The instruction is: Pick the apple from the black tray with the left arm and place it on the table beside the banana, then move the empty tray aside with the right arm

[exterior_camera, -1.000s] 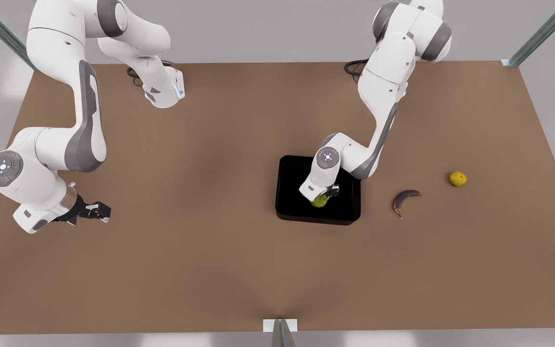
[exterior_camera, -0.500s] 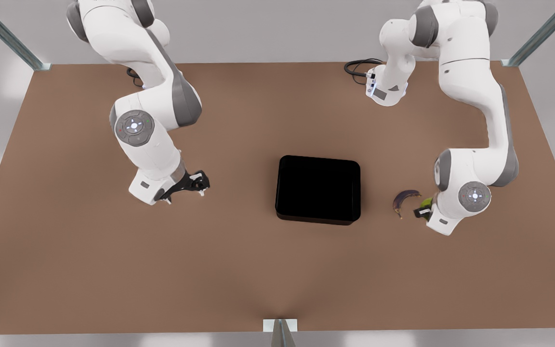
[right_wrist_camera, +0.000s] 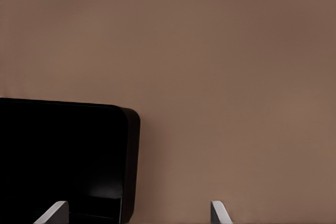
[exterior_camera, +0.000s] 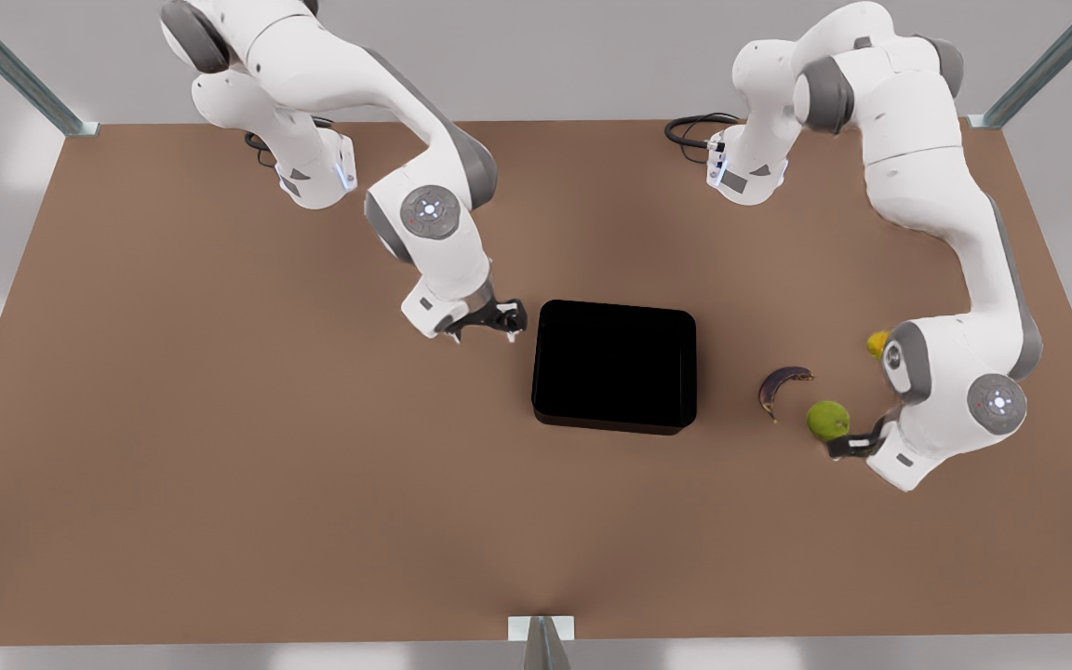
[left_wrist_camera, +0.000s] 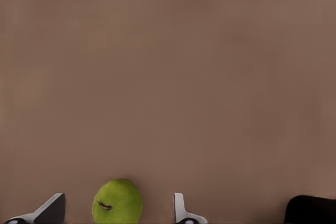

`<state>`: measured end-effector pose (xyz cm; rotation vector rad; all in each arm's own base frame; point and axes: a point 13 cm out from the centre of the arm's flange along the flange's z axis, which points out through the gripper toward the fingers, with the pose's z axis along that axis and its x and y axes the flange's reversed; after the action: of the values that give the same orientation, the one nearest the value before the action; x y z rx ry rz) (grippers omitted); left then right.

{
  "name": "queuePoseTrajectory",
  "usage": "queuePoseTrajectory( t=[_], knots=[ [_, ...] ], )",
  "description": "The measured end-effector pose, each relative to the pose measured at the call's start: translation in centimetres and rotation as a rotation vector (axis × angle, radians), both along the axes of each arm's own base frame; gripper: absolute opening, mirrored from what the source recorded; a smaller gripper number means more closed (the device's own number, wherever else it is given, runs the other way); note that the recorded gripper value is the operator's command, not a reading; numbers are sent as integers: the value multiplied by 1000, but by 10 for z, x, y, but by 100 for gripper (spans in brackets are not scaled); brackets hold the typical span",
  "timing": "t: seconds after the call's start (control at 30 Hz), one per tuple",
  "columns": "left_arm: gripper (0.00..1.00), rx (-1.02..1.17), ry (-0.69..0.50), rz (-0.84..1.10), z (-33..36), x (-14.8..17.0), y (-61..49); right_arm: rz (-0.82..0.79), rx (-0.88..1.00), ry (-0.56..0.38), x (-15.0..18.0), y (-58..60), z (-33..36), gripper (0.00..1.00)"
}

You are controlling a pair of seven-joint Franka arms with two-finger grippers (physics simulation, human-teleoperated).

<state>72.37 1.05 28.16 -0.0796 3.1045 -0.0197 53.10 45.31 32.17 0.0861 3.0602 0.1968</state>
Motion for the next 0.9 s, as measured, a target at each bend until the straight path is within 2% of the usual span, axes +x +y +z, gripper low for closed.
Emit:
queuePoseTrajectory(
  t=[0.03,0.07,0.13,0.17,0.23,0.33,0.5,0.73,0.9],
  knots=[
    [100,-38,-42,-17,60,-3,-20,-17,12,-4,-1,10,-8,100],
    [100,-68,-33,-39,91,-24,-38,-40,22,-7,0,16,-15,100],
    [100,-106,50,-71,77,-99,-62,-87,33,-7,0,19,-39,100],
    [100,-106,64,-72,67,-111,-63,-105,42,-12,-2,24,-46,100],
    [100,-119,31,-19,69,-99,-41,-138,58,-16,-1,34,-63,100],
    [100,-157,-44,28,115,-76,-14,-174,77,-20,-4,48,-82,100],
    [100,-118,0,-59,122,-116,-51,-206,84,-16,-15,68,-112,100],
    [100,-65,3,-58,123,-114,-42,-246,63,-15,-15,72,-166,100],
    [100,-56,7,-48,121,-114,-38,-249,70,-17,-27,89,-188,99]
  ],
)
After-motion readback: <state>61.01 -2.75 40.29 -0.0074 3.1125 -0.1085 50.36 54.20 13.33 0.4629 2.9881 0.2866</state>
